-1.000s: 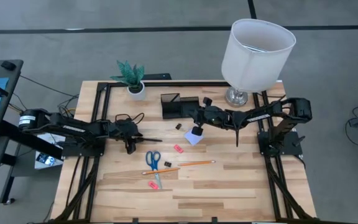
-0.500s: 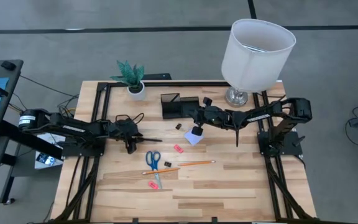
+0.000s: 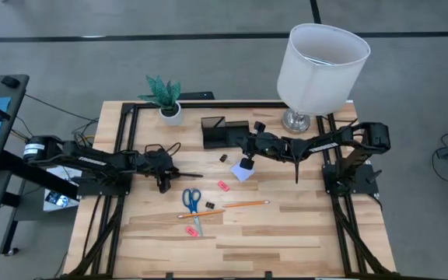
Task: Pick and place office supplies into organizer
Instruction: Put the black pen into the black desk organizer
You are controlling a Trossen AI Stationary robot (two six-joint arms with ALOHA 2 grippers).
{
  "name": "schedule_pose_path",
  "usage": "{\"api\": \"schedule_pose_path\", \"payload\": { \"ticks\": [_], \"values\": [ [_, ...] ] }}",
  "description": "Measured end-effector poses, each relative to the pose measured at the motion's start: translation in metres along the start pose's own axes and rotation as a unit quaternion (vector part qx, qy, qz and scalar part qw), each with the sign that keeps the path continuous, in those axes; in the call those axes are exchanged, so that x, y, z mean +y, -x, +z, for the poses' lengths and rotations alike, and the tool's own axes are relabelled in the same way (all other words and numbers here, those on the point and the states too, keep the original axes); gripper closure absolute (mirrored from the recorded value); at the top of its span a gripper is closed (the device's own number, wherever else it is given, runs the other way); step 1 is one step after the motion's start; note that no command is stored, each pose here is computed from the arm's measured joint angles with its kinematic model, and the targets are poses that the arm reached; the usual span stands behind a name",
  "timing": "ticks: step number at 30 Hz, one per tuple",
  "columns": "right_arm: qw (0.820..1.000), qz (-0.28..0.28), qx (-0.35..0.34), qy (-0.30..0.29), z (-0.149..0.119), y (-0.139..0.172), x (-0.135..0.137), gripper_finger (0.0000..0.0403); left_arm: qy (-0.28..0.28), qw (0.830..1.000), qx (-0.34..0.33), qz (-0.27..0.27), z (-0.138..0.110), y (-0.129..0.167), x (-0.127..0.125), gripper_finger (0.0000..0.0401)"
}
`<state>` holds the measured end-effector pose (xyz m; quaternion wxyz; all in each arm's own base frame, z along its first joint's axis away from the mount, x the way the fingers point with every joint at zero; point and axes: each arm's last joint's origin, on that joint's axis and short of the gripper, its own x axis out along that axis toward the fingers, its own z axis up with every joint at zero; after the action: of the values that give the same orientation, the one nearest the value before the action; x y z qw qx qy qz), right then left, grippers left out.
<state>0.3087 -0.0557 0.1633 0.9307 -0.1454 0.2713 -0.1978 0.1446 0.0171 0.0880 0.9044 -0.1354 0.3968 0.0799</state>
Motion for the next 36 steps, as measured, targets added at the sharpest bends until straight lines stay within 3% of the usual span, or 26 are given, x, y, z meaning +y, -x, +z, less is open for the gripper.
{"api": "schedule_pose_path", "payload": {
  "ticks": [20,30,36],
  "values": [
    [1.0,0.0,0.0,0.0,0.0,0.0,0.0,0.0328,0.0,1.0,0.003,-0.009,-0.0003,-0.0001,-0.001,0.0276],
    [1.0,0.0,0.0,0.0,0.0,0.0,0.0,0.0328,0.0,1.0,0.004,-0.009,-0.0006,-0.0001,-0.0009,0.034],
    [1.0,0.0,0.0,0.0,0.0,0.0,0.0,0.0328,-0.001,1.0,0.004,-0.01,-0.0005,-0.0001,-0.001,0.0351]
  ]
}}
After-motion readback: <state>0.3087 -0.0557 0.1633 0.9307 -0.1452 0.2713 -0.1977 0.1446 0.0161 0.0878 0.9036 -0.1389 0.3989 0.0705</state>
